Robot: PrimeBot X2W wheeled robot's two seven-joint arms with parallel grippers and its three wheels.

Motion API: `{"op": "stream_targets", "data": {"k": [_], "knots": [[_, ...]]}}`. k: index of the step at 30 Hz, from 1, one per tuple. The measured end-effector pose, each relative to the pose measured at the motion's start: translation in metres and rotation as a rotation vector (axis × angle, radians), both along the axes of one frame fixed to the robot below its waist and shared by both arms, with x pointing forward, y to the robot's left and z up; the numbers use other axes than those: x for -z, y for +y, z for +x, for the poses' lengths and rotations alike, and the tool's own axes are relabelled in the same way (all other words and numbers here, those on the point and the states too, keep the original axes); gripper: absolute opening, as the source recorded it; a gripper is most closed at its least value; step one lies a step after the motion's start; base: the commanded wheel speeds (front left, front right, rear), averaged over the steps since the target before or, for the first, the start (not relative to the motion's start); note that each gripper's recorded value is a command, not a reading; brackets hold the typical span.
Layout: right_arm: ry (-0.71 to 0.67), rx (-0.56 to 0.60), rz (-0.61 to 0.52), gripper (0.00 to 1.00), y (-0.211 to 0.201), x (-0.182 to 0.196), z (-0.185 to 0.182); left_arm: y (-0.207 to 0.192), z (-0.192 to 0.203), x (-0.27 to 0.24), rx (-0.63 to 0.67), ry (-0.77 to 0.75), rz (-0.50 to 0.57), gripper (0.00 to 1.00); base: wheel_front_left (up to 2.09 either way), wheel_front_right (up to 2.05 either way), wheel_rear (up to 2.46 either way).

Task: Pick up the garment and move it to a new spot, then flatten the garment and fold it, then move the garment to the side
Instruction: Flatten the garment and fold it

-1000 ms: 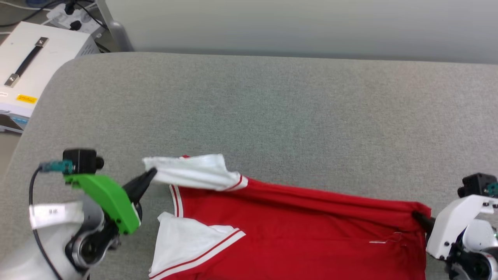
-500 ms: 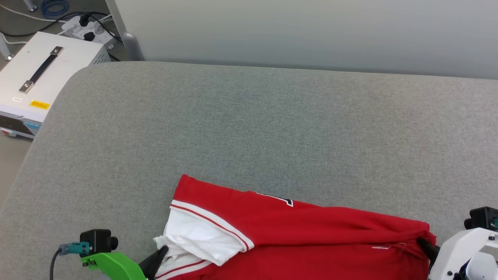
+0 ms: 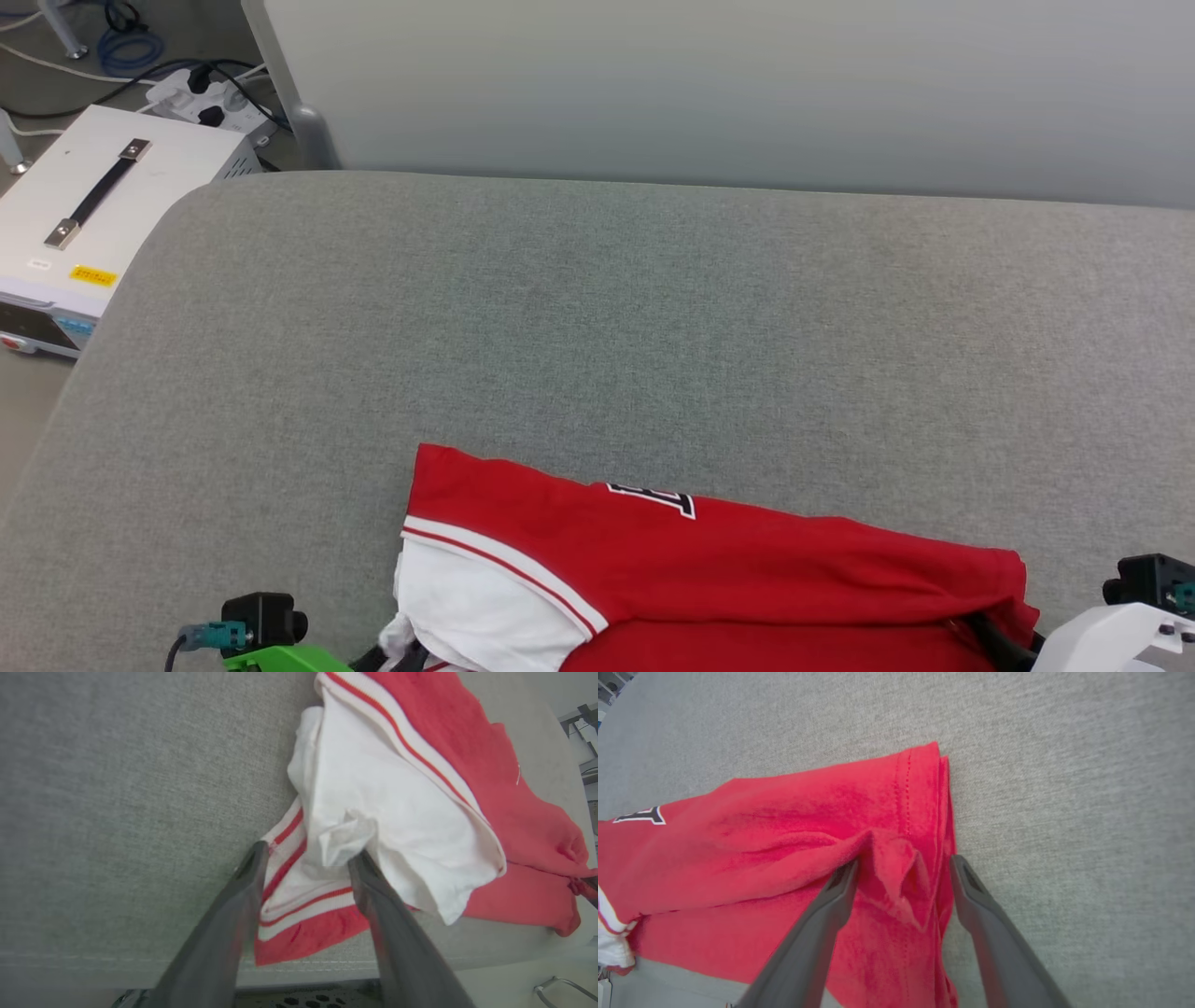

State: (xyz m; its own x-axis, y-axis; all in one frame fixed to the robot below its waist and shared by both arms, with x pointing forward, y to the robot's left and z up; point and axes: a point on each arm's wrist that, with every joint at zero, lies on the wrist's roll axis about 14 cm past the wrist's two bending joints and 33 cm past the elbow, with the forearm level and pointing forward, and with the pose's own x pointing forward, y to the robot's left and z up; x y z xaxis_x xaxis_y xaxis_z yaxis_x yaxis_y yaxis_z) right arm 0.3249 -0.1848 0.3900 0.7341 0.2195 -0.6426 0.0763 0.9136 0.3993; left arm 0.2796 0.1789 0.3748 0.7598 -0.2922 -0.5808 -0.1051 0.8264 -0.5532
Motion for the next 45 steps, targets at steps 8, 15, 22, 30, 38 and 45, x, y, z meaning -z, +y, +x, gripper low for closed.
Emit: {"op": "stream_targets", "data": {"k": [8, 15, 22, 30, 38, 45], "knots": [[-0.103, 0.029, -0.014, 1.0, -0.013, -0.027, 0.004, 0.011, 0.023, -0.032, -0.007, -0.193, 0.118, 1.0, 0.0, 0.0, 0.0], [-0.082, 0.059, -0.048, 1.0, -0.04, -0.042, -0.002, 0.029, 0.054, -0.08, -0.061, -0.388, 0.265, 1.0, 0.0, 0.0, 0.0], [-0.015, 0.031, -0.076, 1.0, -0.046, -0.046, -0.003, 0.033, 0.077, -0.144, -0.155, -0.65, 0.332, 1.0, 0.0, 0.0, 0.0], [0.041, -0.055, -0.077, 1.0, -0.027, -0.044, 0.02, 0.029, 0.074, -0.162, -0.199, -0.752, 0.381, 1.0, 0.0, 0.0, 0.0], [0.235, -0.158, -0.028, 1.0, 0.008, -0.001, 0.008, 0.028, 0.075, -0.155, -0.204, -0.74, 0.393, 1.0, 0.0, 0.0, 0.0], [0.37, -0.188, -0.016, 1.0, 0.018, 0.025, -0.01, 0.029, 0.076, -0.14, -0.206, -0.696, 0.391, 1.0, 0.0, 0.0, 0.0]]}}
